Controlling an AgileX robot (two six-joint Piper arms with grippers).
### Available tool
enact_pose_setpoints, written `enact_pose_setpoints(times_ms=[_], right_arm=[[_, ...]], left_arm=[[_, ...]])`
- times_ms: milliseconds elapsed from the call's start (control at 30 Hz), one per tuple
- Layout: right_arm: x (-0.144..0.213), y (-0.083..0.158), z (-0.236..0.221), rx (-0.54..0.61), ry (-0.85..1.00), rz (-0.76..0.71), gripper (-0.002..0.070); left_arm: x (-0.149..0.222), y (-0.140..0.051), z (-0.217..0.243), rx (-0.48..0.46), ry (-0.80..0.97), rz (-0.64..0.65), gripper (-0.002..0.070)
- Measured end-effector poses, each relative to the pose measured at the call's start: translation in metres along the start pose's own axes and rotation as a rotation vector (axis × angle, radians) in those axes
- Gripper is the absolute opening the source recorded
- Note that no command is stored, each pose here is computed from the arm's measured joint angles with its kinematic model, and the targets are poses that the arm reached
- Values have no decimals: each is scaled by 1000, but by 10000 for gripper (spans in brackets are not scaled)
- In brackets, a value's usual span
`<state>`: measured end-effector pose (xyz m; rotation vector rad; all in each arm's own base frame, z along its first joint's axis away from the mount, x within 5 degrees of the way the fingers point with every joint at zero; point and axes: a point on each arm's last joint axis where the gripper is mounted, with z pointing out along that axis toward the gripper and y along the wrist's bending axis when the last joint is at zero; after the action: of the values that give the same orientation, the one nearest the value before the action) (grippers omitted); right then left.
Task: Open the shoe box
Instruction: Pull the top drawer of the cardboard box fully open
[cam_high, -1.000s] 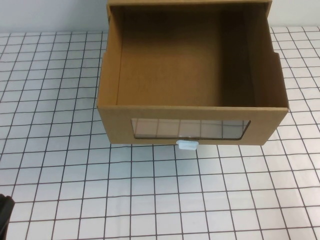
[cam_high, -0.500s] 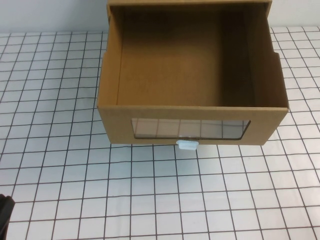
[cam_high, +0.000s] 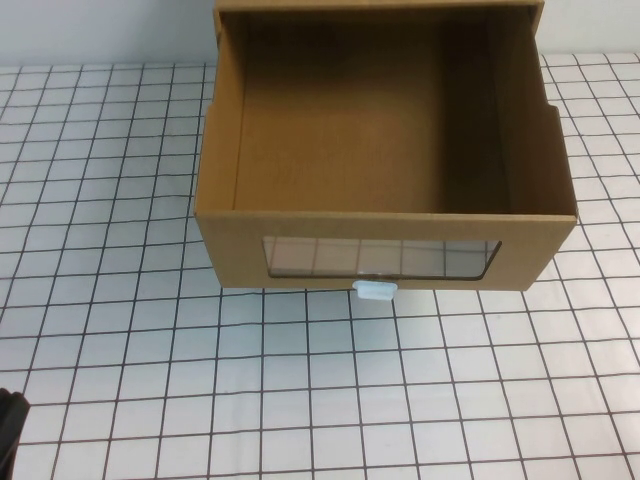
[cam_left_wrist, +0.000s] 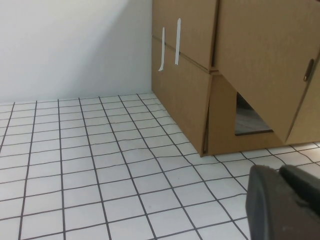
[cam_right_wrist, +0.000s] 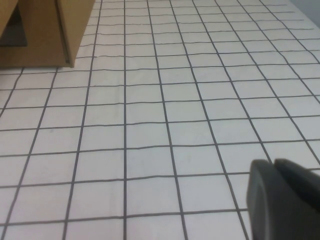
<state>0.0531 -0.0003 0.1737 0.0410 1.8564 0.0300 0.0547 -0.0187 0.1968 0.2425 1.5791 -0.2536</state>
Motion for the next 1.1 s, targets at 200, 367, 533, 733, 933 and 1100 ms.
enact_pose_setpoints(times_ms=[200, 367, 533, 733, 933, 1100], right_arm=[[0, 0, 0, 0, 0, 1, -13], [0, 0, 0, 0, 0, 1, -13], [0, 0, 0, 0, 0, 1, -13], [0, 0, 0, -1, 1, 3, -13], [0, 0, 0, -1, 2, 3, -13], [0, 0, 0, -1, 3, 4, -13]], left_arm=[[0, 0, 0, 0, 0, 0, -3], [0, 0, 0, 0, 0, 0, -3], [0, 2, 0, -25, 4, 74, -3], [6, 11, -2, -172, 69, 81, -3], [19, 16, -5, -252, 217, 58, -3], [26, 17, -7, -268, 296, 44, -3]])
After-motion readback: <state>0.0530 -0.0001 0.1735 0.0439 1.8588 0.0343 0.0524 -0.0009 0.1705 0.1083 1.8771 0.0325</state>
